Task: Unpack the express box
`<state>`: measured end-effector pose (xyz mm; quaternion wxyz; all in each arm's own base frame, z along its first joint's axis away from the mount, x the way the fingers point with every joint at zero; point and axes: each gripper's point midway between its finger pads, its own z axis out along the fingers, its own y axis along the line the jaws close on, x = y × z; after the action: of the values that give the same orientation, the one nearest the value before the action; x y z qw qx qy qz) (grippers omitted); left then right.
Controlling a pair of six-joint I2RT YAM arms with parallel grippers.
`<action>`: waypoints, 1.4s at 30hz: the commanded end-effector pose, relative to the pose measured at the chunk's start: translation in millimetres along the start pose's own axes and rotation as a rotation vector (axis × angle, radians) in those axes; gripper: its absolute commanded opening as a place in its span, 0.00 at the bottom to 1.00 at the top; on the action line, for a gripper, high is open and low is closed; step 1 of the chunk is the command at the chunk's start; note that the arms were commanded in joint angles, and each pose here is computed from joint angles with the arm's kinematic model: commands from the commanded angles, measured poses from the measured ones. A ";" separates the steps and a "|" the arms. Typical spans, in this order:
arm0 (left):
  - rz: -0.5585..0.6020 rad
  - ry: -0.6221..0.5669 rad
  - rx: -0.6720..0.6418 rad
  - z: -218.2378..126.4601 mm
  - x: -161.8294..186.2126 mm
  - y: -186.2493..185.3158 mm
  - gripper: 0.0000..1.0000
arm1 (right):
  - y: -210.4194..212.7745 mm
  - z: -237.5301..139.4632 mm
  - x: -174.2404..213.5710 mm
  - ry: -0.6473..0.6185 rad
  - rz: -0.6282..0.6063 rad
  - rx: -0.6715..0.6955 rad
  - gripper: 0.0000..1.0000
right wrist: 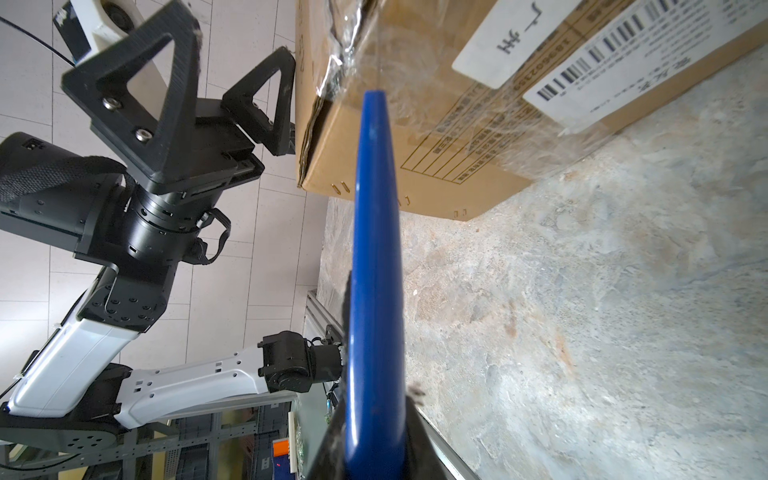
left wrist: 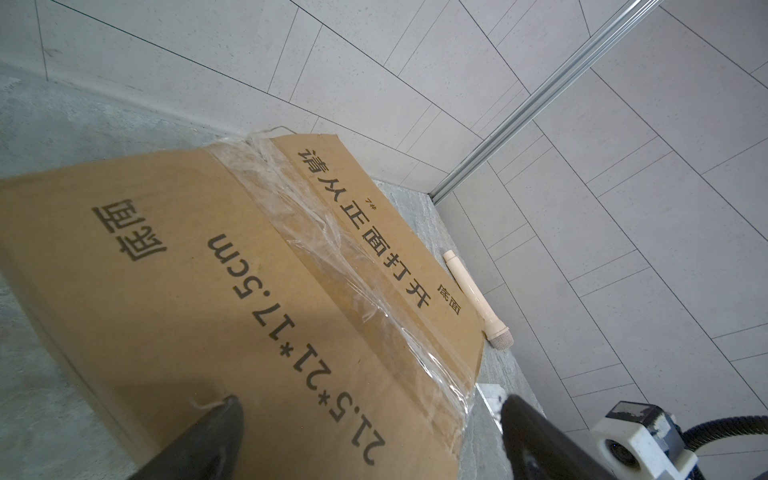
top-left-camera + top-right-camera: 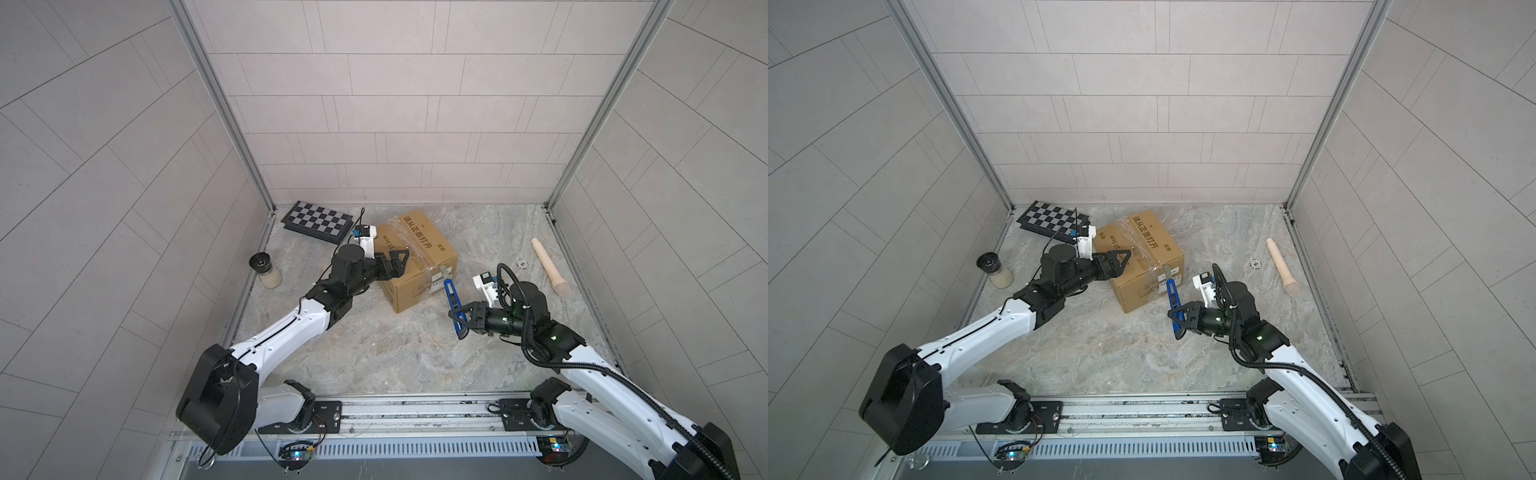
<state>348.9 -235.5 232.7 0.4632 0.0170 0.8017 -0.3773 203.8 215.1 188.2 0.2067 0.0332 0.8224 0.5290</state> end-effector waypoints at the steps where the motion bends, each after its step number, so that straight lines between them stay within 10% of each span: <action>1: 0.001 -0.001 0.005 1.4 0.8 1.9 1.00 | 4.7 1.0 -3.5 -0.021 -0.016 -0.021 0.00; 42: 0.001 0.001 0.005 1.7 2.2 2.7 1.00 | 2.5 5.0 1.0 -0.018 -0.007 -0.027 0.00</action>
<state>349.0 -236.9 232.9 0.4627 0.0191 0.8006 -0.3803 205.0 219.5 183.9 0.2080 0.0335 0.8201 0.5320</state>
